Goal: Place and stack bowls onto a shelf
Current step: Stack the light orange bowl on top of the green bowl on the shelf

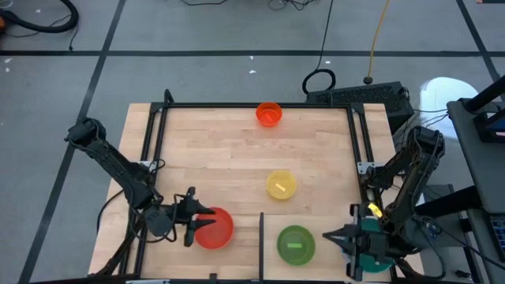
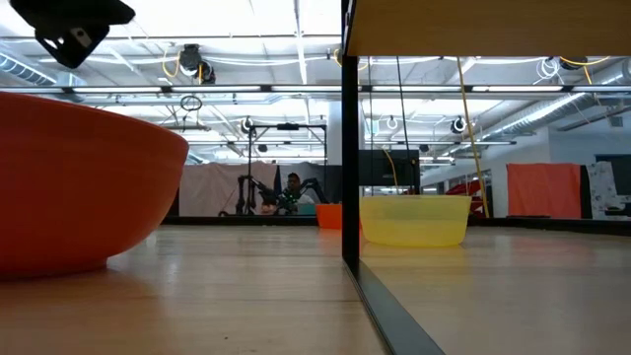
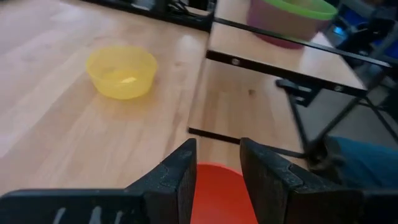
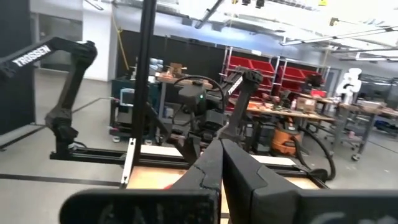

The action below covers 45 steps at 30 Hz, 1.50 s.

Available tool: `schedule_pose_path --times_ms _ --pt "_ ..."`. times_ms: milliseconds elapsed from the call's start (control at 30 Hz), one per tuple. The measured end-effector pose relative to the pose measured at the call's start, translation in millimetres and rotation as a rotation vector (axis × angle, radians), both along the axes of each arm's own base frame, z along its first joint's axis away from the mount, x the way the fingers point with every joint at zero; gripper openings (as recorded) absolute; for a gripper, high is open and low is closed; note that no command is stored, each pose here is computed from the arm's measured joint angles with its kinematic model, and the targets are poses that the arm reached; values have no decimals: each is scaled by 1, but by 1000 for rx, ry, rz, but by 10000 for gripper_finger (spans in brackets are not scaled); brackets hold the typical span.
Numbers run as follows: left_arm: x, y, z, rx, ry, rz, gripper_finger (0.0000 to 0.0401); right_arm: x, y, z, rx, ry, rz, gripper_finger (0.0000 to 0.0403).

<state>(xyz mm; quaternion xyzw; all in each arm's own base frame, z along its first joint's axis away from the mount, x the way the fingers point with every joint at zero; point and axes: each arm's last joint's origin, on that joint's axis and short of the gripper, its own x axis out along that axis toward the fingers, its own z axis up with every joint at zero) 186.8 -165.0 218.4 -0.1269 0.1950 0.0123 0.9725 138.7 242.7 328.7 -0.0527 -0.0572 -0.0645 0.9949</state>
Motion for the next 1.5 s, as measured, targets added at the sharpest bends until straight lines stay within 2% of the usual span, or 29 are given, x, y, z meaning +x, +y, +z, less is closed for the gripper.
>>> schedule_pose_path --times_ms 100,233,467,600,700,767,867,933,1067,1200,1333,1500 --pt "10 10 4 47 -13 55 127 7 5 2 -8 2 -18 0" --pt "36 37 20 122 16 118 127 12 4 7 -17 2 -44 0" --pt "77 120 57 225 87 176 127 10 -19 20 -45 50 -196 0" --pt "85 165 70 275 72 215 127 8 -29 21 -70 54 -211 0" --pt "86 188 77 298 58 236 127 8 -35 17 -88 59 -218 0" --pt "87 199 83 309 39 247 127 9 -34 9 -171 50 -163 0" --pt "90 213 93 312 1 259 133 9 -29 -8 -315 -7 16 0" --pt "98 220 101 330 -19 241 145 8 -30 -13 -291 -32 41 0" --pt "123 238 110 379 11 223 182 8 -43 -5 -173 -25 -118 0" --pt "150 255 103 377 54 170 211 10 -57 5 -100 -31 -229 0" --pt "170 275 77 361 113 94 217 11 -71 11 14 -4 -328 0" --pt "184 301 33 365 236 68 218 13 -72 11 -1 -41 -291 8"
